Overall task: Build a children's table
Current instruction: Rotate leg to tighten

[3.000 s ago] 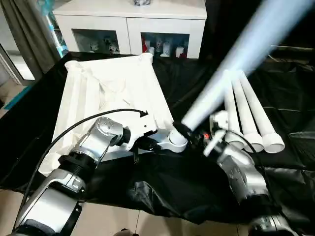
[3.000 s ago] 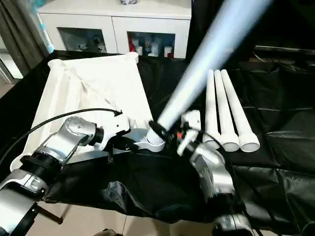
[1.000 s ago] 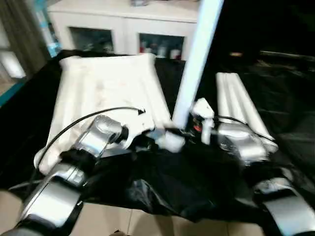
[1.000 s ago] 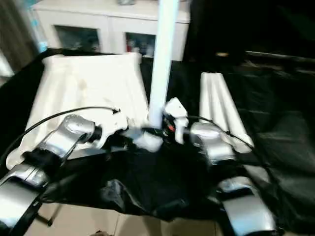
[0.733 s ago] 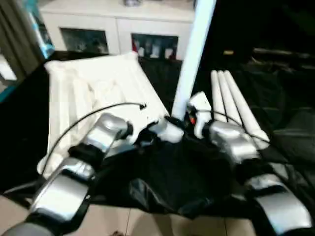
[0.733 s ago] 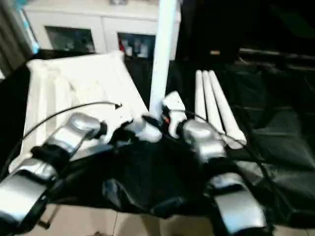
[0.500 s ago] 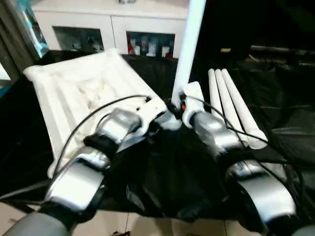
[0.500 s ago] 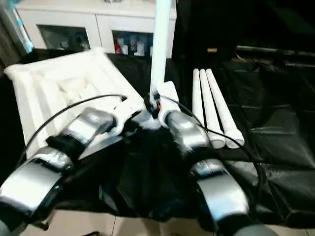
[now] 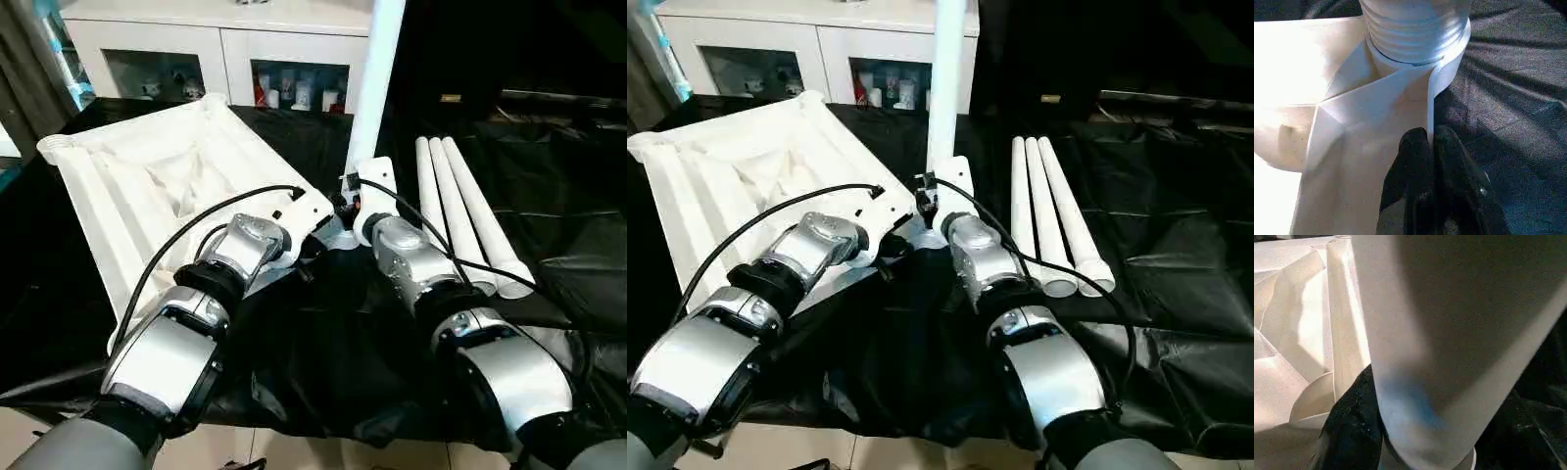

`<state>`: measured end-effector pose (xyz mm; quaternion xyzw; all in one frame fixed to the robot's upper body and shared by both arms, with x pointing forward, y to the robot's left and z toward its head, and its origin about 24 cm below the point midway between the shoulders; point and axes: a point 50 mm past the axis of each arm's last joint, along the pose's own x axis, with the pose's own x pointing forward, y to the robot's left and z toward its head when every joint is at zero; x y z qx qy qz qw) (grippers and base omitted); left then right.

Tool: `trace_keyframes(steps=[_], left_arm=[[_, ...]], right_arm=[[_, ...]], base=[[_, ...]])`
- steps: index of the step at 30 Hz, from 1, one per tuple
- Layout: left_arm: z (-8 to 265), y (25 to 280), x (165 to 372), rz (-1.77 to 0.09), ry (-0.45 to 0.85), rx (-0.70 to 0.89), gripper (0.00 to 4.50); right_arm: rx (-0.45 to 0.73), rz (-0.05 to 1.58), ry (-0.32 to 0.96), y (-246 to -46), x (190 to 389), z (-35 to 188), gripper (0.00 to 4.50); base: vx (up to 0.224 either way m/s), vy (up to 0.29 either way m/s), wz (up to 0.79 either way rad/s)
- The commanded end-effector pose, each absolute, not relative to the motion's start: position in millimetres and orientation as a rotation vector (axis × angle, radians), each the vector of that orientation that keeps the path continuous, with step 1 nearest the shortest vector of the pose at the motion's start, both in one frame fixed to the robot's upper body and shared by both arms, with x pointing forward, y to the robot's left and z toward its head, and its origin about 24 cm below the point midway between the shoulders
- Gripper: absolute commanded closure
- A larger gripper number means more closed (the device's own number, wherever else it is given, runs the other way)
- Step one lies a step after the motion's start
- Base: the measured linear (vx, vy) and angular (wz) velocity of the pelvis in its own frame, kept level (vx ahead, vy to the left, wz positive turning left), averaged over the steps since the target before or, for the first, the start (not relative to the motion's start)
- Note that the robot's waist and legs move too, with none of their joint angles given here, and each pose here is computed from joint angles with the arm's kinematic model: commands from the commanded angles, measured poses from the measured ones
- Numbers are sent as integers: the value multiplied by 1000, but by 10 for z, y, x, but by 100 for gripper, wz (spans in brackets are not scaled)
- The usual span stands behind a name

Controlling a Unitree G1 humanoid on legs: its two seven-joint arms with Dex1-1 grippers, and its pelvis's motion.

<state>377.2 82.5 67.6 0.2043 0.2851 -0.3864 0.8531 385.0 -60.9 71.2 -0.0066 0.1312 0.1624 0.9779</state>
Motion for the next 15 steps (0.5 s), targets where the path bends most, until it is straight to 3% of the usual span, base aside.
trace_keyframes(steps=[1,4,5,6,9,10,15], left_arm=[[933,811,3899,-755,502,462,450],[941,807,3903,-758,501,462,450],[943,808,3904,-758,500,463,450],[945,811,3906,-759,499,464,450],[946,817,3907,-761,497,464,450],[948,817,3907,-764,495,466,450],[978,797,3906,-797,465,461,450]], right_arm=[[-11,331,522,-596,3587,170,259],[-8,347,500,-572,3606,211,259],[-4,347,495,-569,3611,221,203],[6,351,488,-562,3620,238,189],[10,359,479,-554,3631,262,180],[13,362,472,-550,3638,276,156],[72,386,419,-525,3689,384,113]], base=[[0,0,0],[0,0,0],[0,0,0],[0,0,0],[0,0,0],[0,0,0],[0,0,0]])
